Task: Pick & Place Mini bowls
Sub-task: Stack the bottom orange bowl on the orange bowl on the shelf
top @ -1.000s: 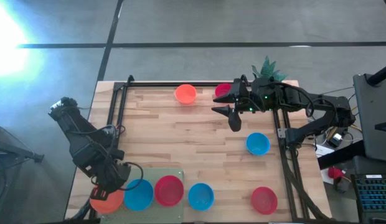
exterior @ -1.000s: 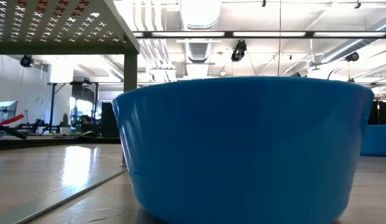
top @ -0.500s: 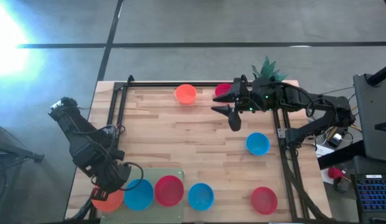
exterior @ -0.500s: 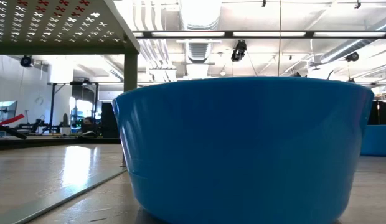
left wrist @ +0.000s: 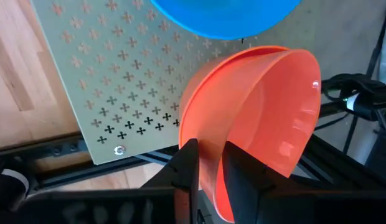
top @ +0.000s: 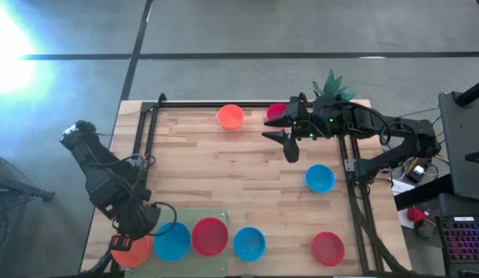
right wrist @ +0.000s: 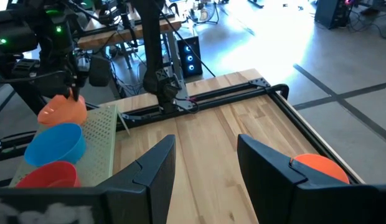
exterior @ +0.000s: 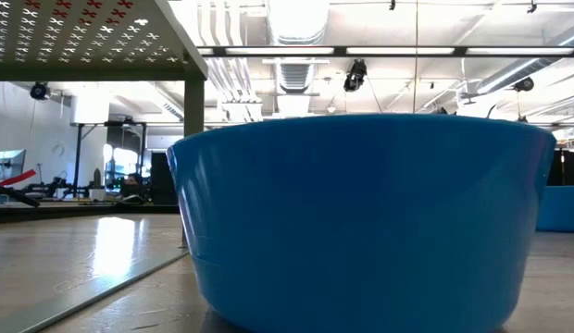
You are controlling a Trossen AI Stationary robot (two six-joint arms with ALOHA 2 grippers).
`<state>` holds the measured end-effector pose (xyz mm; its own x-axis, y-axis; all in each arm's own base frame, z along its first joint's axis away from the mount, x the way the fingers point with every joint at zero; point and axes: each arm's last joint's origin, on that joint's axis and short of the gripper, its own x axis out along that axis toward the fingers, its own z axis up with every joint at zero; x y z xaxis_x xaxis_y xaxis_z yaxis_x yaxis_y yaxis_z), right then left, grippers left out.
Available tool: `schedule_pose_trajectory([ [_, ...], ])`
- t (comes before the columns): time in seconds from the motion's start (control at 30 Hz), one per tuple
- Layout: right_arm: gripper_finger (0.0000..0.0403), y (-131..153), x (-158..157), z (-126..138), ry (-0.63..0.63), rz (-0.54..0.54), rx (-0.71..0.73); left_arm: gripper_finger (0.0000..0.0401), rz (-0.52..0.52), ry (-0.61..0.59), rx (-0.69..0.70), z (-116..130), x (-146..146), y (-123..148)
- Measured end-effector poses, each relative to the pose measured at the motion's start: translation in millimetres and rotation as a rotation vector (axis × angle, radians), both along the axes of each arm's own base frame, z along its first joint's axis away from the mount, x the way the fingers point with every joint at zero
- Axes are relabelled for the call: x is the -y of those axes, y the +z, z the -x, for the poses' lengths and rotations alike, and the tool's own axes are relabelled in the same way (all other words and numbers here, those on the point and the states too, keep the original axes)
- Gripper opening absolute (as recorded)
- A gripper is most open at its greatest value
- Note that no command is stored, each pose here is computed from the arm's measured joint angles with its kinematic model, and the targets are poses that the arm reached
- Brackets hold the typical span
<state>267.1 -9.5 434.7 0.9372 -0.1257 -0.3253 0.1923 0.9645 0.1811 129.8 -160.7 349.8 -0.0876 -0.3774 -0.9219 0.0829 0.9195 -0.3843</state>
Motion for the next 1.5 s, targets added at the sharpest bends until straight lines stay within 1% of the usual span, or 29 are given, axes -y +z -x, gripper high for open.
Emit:
schedule_pose_trajectory([
  [0.17,0.0166,0,0,0,0.0,0.0,0.0,0.0062,0.006,0.037,-0.015,1,-1,1],
  [0.37,0.0166,0,0,0,0.0,0.0,0.0,0.0062,0.061,0.1,-0.079,8,-6,8],
  [0.57,0.0166,0,0,0,0.0,0.0,-0.001,0.0062,0.096,0.122,-0.077,15,-14,15],
  [0.7,0.0166,0,0,0,0.0,0.0,-0.001,0.0062,0.099,0.148,-0.068,17,-17,17],
  [0.83,0.0166,0,0,0,0.0,0.0,-0.001,0.0047,0.104,0.139,-0.064,18,-17,17],
  [1.0,0.0166,0,0,0,-0.001,-0.003,-0.001,0.0006,0.15,0.114,-0.024,15,-14,19],
  [1.1,0.0166,0,0,0,-0.001,-0.004,-0.001,0.0003,0.157,0.115,0.027,12,-12,20],
  [1.23,0.0166,0,0,0,-0.002,-0.006,-0.001,0.0,0.128,0.112,0.049,11,-12,17],
  [1.5,0.0166,0,0,0,-0.002,-0.007,-0.002,0.0,0.096,0.09,0.034,8,-9,6],
])
